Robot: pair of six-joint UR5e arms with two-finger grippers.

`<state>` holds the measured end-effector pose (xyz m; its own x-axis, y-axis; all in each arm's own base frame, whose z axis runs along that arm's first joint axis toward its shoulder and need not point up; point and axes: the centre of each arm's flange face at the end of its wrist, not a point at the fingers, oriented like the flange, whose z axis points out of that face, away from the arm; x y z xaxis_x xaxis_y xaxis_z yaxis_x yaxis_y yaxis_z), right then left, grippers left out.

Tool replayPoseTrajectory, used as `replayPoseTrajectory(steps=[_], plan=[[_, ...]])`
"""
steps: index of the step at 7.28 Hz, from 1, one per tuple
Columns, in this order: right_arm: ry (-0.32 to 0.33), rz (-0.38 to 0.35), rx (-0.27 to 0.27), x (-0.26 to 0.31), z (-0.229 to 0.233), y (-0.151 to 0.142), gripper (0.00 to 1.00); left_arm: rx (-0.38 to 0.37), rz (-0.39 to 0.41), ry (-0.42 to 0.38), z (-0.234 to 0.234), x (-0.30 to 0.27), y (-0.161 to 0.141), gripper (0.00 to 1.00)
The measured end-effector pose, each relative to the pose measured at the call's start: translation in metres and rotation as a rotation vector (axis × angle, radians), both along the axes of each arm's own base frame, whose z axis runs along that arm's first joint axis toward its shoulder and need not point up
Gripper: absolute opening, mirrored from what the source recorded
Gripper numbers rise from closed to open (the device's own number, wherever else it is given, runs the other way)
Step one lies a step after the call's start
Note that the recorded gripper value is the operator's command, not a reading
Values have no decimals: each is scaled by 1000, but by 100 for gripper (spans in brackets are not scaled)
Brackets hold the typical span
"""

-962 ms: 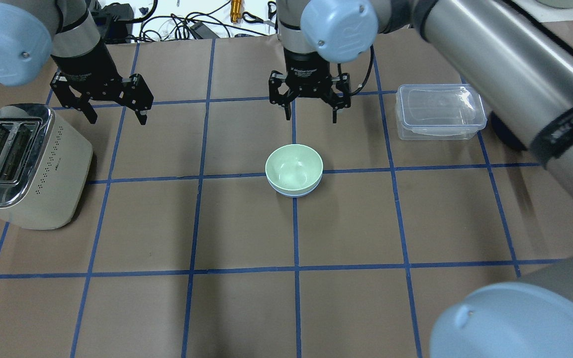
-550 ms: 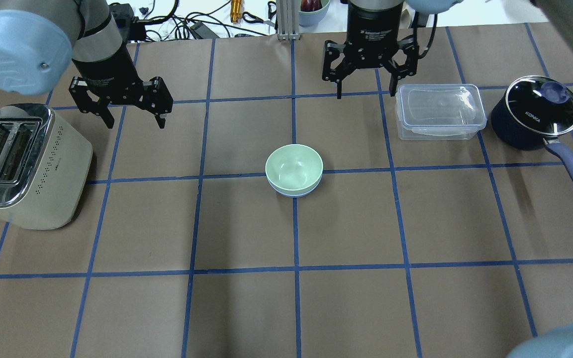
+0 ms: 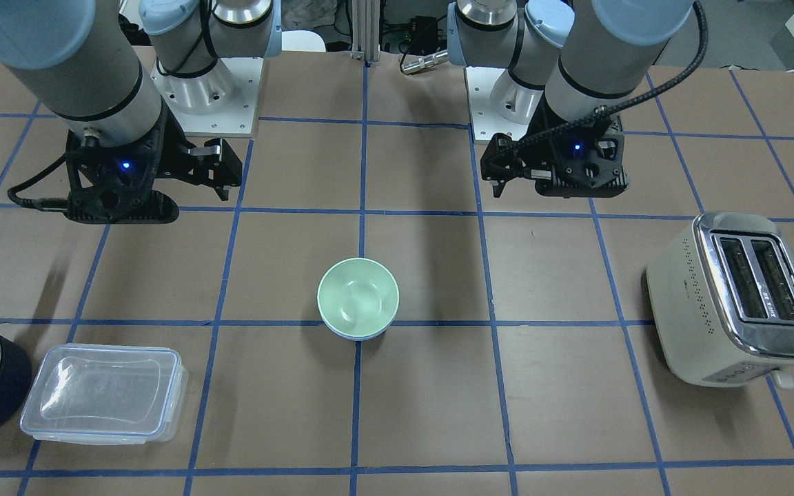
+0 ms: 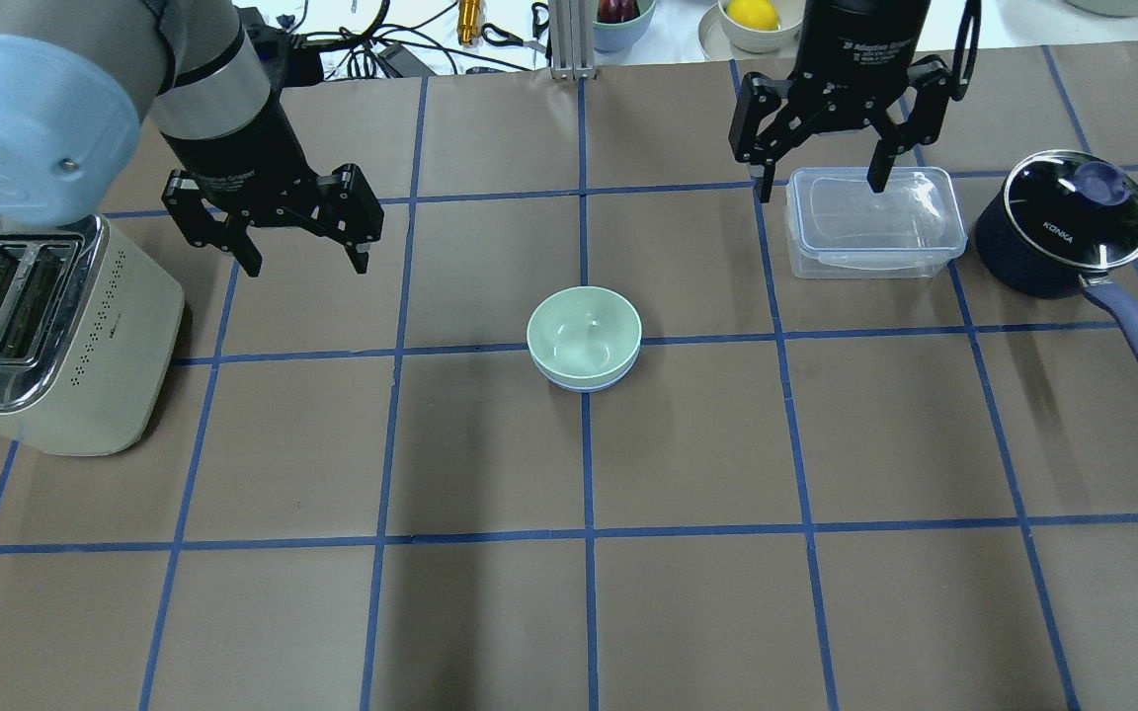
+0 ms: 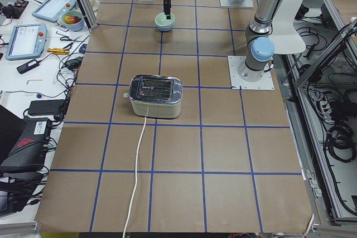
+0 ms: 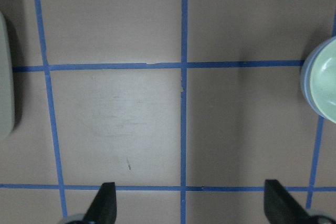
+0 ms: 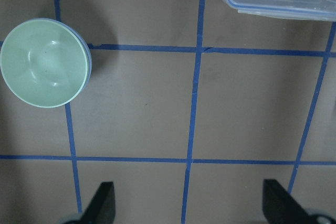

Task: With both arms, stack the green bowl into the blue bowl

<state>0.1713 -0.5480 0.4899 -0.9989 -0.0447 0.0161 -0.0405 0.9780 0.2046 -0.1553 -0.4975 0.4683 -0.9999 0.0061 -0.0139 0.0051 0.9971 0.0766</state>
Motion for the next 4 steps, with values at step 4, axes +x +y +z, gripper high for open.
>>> replayPoseTrajectory(steps=[4], plan=[[0, -13, -35, -12, -11, 43, 100, 22, -2, 3, 6, -1, 22, 100]])
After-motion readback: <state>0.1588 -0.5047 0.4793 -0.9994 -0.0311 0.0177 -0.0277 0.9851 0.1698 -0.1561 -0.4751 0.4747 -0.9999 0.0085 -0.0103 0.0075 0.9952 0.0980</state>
